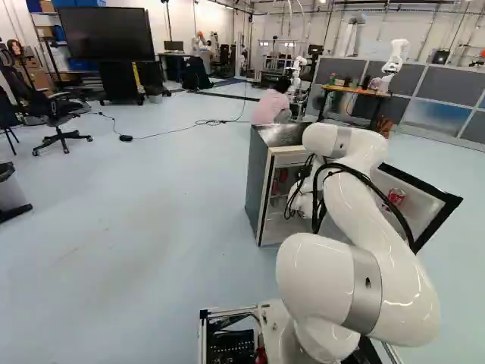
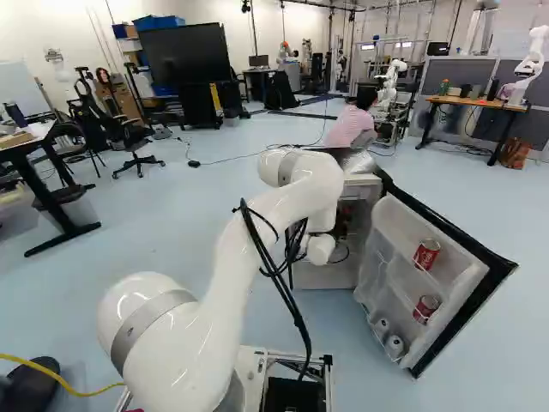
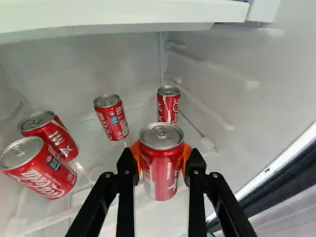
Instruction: Grab a drink from the fridge
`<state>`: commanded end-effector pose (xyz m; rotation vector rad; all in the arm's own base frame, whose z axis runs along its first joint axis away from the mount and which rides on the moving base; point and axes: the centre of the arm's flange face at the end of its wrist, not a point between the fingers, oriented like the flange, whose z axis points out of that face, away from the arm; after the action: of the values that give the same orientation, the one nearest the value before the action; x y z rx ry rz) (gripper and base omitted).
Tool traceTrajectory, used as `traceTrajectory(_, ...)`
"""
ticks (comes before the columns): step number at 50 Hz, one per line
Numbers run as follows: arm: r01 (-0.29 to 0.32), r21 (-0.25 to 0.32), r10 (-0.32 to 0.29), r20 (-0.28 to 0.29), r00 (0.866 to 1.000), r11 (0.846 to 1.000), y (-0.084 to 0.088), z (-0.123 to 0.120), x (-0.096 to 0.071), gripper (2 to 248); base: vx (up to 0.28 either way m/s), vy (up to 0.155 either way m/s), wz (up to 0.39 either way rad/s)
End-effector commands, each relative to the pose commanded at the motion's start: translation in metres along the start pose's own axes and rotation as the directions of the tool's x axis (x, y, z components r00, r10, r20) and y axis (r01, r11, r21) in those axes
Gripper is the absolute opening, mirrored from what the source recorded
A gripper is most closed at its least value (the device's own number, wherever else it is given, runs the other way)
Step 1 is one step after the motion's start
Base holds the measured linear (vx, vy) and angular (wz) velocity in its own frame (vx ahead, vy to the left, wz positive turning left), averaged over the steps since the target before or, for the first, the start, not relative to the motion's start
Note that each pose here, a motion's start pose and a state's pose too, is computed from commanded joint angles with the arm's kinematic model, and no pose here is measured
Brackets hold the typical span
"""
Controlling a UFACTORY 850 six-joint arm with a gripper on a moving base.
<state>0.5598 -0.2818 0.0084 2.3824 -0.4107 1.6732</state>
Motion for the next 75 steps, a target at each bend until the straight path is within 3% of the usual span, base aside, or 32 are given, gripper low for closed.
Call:
traceTrajectory(13, -0.003, 0.006, 0.002, 0.032, 0.999, 1.000, -0.006, -0.022, 0.004, 98, 0.000, 0.000, 0.000)
traceTrajectory(75, -0.010, 0.031, 0.005, 0.139, 0.990, 0.999, -0.033, -0.177, 0.070, 98, 0.000, 0.000, 0.000)
